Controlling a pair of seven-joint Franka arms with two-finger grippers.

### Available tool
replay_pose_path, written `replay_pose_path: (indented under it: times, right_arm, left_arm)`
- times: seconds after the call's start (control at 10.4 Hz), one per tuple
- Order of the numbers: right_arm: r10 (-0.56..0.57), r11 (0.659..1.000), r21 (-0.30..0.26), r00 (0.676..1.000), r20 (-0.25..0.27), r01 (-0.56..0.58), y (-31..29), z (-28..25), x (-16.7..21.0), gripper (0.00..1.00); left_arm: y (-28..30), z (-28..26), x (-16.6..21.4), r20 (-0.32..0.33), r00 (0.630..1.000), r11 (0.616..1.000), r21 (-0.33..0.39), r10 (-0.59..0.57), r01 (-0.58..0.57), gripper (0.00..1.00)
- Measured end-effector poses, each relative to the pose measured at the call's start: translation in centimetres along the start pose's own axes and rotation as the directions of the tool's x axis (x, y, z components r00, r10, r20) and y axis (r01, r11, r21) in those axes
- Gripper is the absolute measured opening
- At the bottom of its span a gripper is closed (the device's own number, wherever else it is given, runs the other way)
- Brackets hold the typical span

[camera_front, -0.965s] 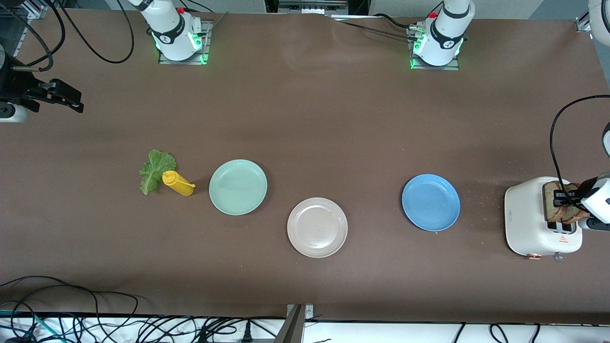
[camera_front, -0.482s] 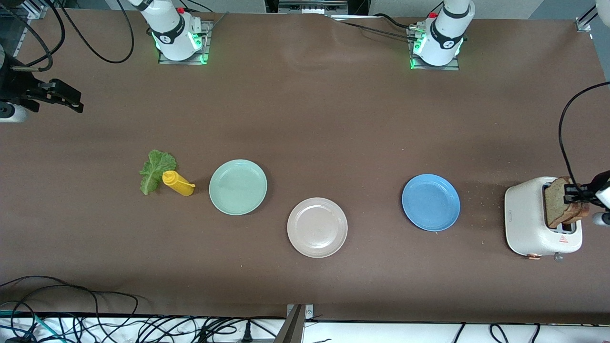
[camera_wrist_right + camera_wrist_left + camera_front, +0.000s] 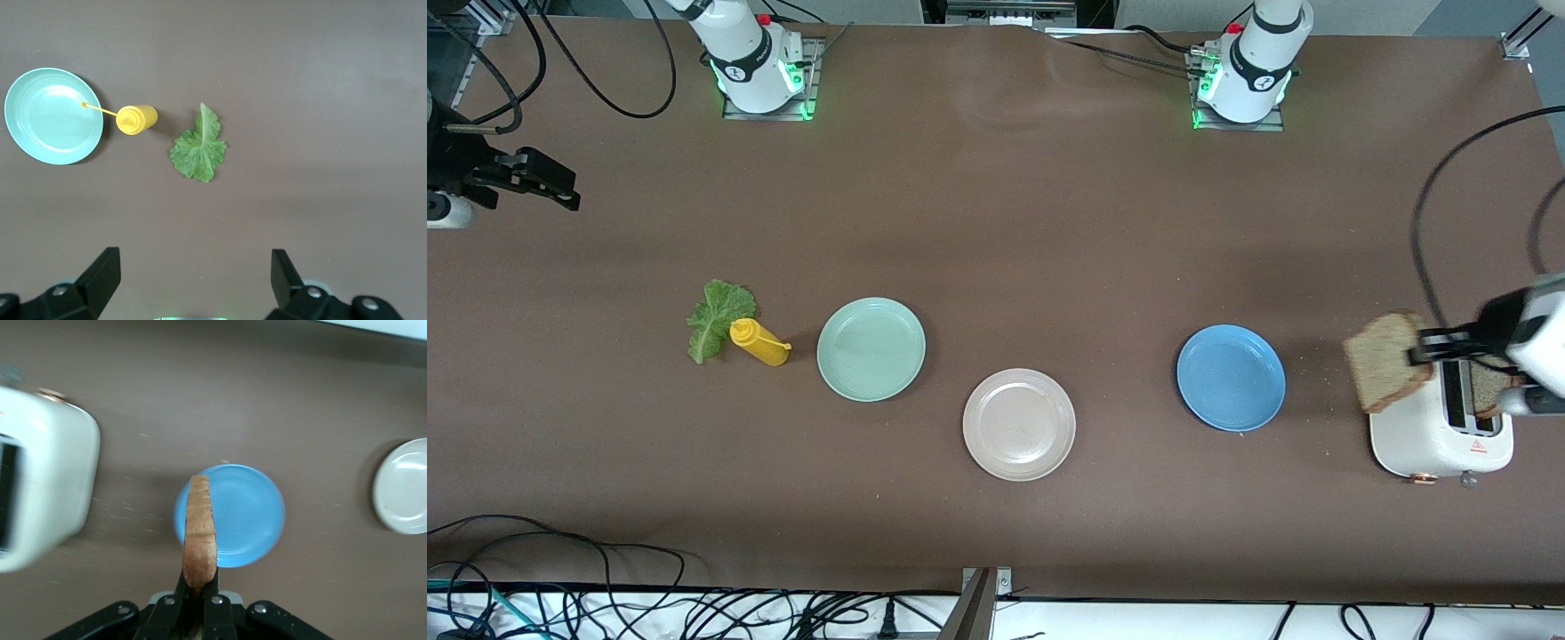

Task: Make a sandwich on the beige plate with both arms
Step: 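Lift the bread slice out and lay it on the beige plate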

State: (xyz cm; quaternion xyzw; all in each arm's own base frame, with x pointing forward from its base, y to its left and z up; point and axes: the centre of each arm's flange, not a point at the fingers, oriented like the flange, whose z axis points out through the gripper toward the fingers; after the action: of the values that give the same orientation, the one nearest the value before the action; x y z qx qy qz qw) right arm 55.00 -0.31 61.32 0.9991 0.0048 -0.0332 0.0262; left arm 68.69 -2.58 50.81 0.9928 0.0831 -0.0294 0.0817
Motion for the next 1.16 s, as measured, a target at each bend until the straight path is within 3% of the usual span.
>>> replay_pose_path:
  times: [0.29,0.58,0.77,0.96,1.16]
  right_arm:
    - [0.052,0.999,0.003,0.999,0.003,-0.052,2.9,0.2,-0.1,1.0]
    - [0.069,0.998,0.002,0.998,0.007,-0.069,3.7,0.5,-0.1,1.0]
    - [0.072,0.997,-0.011,0.997,0.04,-0.072,4.0,2.2,0.8,1.0]
    - [0.071,0.997,-0.014,0.995,0.067,-0.071,4.0,4.5,2.3,1.0]
    - [0.071,0.997,-0.015,0.996,0.059,-0.07,4.0,5.6,3.3,1.0]
  left_arm:
    - [13.3,5.3,-0.6,0.001,0.972,0.951,-0.209,-0.234,0.229,0.09]
    - [20.5,12.8,0.1,-0.016,0.921,0.864,-0.351,-0.39,0.36,0.09]
    - [24.2,18.1,-0.5,-0.059,0.88,0.803,-0.443,-0.471,0.4,0.09]
    - [27.0,21.7,-1.9,-0.081,0.852,0.758,-0.507,-0.516,0.411,0.09]
    - [28.1,24.0,-2.7,-0.062,0.845,0.746,-0.507,-0.531,0.431,0.09]
